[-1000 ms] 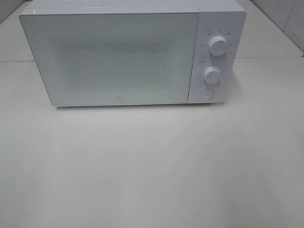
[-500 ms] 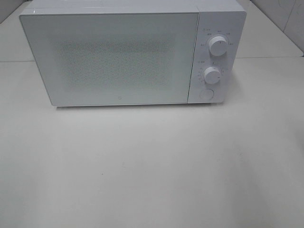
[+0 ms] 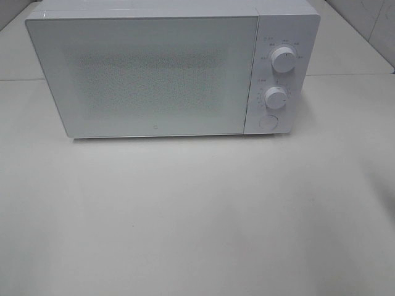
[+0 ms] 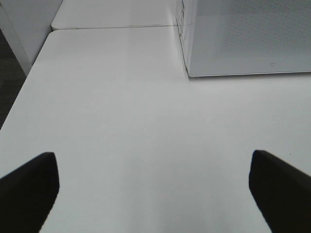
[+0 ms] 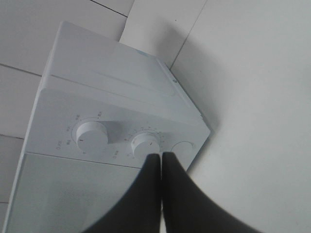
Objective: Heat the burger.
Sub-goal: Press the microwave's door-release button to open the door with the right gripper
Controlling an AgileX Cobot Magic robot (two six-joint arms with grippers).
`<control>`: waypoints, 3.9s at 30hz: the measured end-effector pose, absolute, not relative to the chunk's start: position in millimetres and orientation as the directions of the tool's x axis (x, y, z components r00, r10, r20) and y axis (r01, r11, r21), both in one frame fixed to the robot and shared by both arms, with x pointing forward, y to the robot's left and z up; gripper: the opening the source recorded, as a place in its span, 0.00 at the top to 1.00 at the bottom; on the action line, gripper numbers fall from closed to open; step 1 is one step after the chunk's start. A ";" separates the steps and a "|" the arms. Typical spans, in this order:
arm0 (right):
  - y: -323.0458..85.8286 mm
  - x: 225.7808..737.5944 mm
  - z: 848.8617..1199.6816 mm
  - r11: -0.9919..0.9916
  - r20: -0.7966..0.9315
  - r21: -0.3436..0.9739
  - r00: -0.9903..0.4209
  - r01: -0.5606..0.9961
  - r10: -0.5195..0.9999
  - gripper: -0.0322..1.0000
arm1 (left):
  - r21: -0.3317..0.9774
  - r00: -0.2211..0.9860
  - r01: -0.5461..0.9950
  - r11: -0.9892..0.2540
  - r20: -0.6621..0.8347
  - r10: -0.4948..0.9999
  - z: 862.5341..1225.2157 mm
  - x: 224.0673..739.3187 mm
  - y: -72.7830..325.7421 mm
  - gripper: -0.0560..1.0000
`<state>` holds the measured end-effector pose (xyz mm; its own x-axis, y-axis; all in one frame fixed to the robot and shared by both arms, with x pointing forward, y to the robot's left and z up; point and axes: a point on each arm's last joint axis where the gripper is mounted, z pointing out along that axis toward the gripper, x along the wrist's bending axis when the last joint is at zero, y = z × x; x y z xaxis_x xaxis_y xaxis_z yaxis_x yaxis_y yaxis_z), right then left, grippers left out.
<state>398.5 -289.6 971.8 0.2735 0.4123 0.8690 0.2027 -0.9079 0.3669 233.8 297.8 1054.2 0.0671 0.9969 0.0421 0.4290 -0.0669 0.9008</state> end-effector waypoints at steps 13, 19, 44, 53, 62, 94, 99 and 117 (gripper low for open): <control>-285.9 421.4 946.3 -0.974 0.922 0.149 0.332 0.172 0.199 0.97 | 0.901 0.067 0.429 -0.067 0.042 0.997 1054.2 233.8 297.8 0.01; -276.6 429.4 932.6 -0.979 0.924 0.085 0.353 0.183 0.146 0.97 | 0.901 0.067 0.429 -0.067 0.042 0.997 1054.2 233.8 297.8 0.01; -190.5 471.6 897.5 -0.978 0.911 -0.003 0.404 0.211 0.084 0.97 | 0.901 0.067 0.429 -0.067 0.042 0.997 1054.2 233.8 297.8 0.01; -180.8 500.5 885.1 -0.991 0.908 0.012 0.414 0.135 0.067 0.97 | 0.901 0.067 0.429 -0.067 0.042 0.997 1054.2 233.8 297.8 0.01; -171.9 520.8 870.7 -0.995 0.905 0.014 0.423 0.098 0.054 0.97 | 0.901 0.067 0.429 -0.067 0.042 0.997 1054.2 233.8 297.8 0.01; -172.4 561.2 844.0 -0.997 0.907 0.031 0.418 0.070 0.058 0.97 | 0.901 0.067 0.429 -0.067 0.042 0.997 1054.2 233.8 297.8 0.01; -171.9 565.1 841.2 -0.998 0.908 0.026 0.417 0.051 0.045 0.97 | 0.901 0.067 0.429 -0.067 0.042 0.997 1054.2 233.8 297.8 0.01; -179.8 576.8 839.2 -0.998 0.909 0.061 0.413 0.012 0.061 0.97 | 0.901 0.067 0.429 -0.067 0.042 0.997 1054.2 233.8 297.8 0.01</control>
<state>576.8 -179.8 839.2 0.4134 0.0610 0.9085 0.0124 -0.9980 0.0614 233.8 297.8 1054.2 0.0671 0.9969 0.0421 0.4290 -0.0669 0.9008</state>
